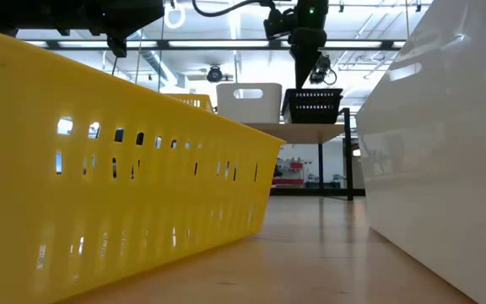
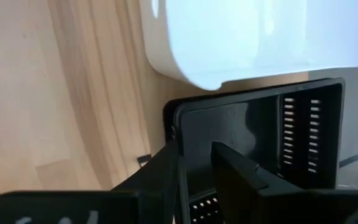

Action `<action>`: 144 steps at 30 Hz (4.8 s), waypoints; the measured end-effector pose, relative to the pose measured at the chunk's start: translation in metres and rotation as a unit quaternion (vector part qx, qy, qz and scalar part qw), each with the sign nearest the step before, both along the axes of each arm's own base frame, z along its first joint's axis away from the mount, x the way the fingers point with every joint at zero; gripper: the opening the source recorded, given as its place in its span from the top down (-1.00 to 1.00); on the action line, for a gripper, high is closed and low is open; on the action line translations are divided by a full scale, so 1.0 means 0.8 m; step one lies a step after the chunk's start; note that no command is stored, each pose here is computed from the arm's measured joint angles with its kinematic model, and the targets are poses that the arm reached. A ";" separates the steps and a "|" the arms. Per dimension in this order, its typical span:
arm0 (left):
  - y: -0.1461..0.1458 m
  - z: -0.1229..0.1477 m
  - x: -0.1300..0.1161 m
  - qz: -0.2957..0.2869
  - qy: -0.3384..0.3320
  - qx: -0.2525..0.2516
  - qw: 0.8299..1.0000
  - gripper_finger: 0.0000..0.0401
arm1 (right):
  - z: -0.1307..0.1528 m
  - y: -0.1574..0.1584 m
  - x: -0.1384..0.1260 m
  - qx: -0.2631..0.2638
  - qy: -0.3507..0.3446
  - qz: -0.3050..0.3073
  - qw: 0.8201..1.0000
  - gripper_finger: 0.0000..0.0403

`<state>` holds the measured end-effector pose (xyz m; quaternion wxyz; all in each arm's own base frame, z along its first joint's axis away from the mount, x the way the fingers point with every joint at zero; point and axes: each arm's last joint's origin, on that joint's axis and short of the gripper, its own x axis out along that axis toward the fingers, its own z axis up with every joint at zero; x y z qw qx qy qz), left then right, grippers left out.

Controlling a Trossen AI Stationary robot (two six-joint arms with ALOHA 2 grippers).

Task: Stack baskets on shelf by color
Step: Stack the left black basket on the black basket on the shelf, then stack the top yellow basket on the yellow basket on the shelf

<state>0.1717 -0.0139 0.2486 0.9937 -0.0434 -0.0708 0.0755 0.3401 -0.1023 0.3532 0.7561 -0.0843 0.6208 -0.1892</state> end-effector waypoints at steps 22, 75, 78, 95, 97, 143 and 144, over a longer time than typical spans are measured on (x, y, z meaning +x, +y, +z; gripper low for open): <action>0.000 0.000 0.000 -0.001 -0.002 -0.003 1.000 0.61 | 0.024 0.099 -0.002 0.108 -0.037 -0.014 0.993 0.49; 0.000 0.000 0.000 -0.001 0.000 -0.005 1.000 0.61 | -0.172 0.245 -0.009 0.247 -0.009 -0.267 0.932 0.49; 0.000 0.000 0.000 -0.001 0.000 -0.005 1.000 0.61 | -0.182 0.247 -0.014 0.244 -0.001 -0.277 0.929 0.49; 0.000 0.000 0.000 -0.002 0.000 -0.008 1.000 0.61 | -0.221 0.250 -0.015 0.265 -0.033 -0.216 0.939 0.50; 0.000 0.000 0.000 -0.002 0.000 -0.008 1.000 0.61 | -0.221 0.250 -0.014 0.265 -0.033 -0.204 0.942 0.54; 0.000 -0.002 0.000 0.000 0.009 -0.002 1.000 0.61 | -0.205 0.161 0.089 0.240 -0.297 0.099 0.919 0.62; 0.000 -0.002 0.000 0.000 0.009 -0.002 1.000 0.61 | -0.205 0.161 0.089 0.239 -0.296 0.099 0.919 0.58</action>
